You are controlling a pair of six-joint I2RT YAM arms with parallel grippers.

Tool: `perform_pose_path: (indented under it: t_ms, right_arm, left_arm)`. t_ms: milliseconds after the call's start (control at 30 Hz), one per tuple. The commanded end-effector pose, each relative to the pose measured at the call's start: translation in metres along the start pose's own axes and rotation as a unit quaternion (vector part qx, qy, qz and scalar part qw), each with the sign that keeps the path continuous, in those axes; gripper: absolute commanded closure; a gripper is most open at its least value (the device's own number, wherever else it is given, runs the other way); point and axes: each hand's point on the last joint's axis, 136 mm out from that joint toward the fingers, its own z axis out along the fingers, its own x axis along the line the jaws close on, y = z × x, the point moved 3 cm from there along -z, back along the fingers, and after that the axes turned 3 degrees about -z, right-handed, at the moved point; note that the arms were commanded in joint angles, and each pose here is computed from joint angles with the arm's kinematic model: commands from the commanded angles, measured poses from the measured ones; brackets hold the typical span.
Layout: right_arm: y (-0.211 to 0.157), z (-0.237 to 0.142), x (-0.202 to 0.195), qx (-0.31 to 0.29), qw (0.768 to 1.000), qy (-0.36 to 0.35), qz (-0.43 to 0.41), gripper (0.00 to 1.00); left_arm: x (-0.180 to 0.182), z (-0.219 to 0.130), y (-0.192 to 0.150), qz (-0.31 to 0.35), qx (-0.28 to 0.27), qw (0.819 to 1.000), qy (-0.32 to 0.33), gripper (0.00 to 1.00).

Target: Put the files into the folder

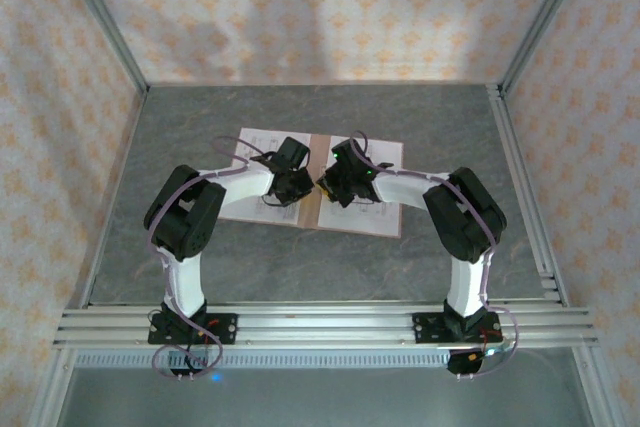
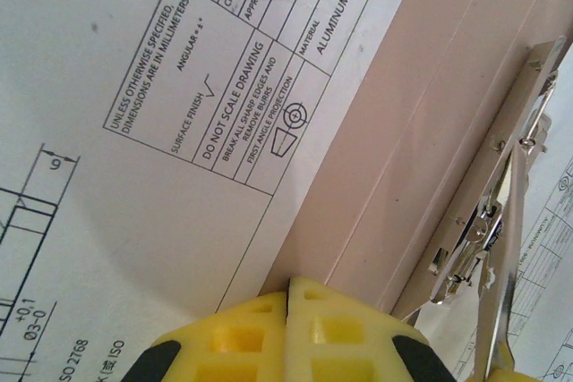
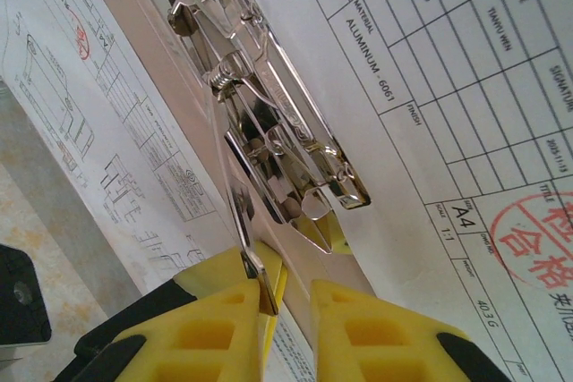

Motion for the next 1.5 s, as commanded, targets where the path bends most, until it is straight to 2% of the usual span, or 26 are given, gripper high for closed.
perform_pose_path:
  t_ms: [0,400,1467]
  right_arm:
    - [-0.005,0.005,-0.056,0.008,0.995,-0.097,0.017,0.81]
    - [-0.007,0.012,-0.074,0.021,0.992,-0.123,0.029,0.80]
    - [0.000,0.019,-0.117,0.020,0.982,-0.186,0.035,0.91]
  left_arm:
    - [0.065,0.027,-0.022,-0.010,0.029,0.992,0.126,1.00]
    - [0.067,0.028,-0.022,-0.020,0.026,0.992,0.124,1.00]
    - [0.074,0.027,-0.023,-0.027,0.021,0.991,0.132,1.00]
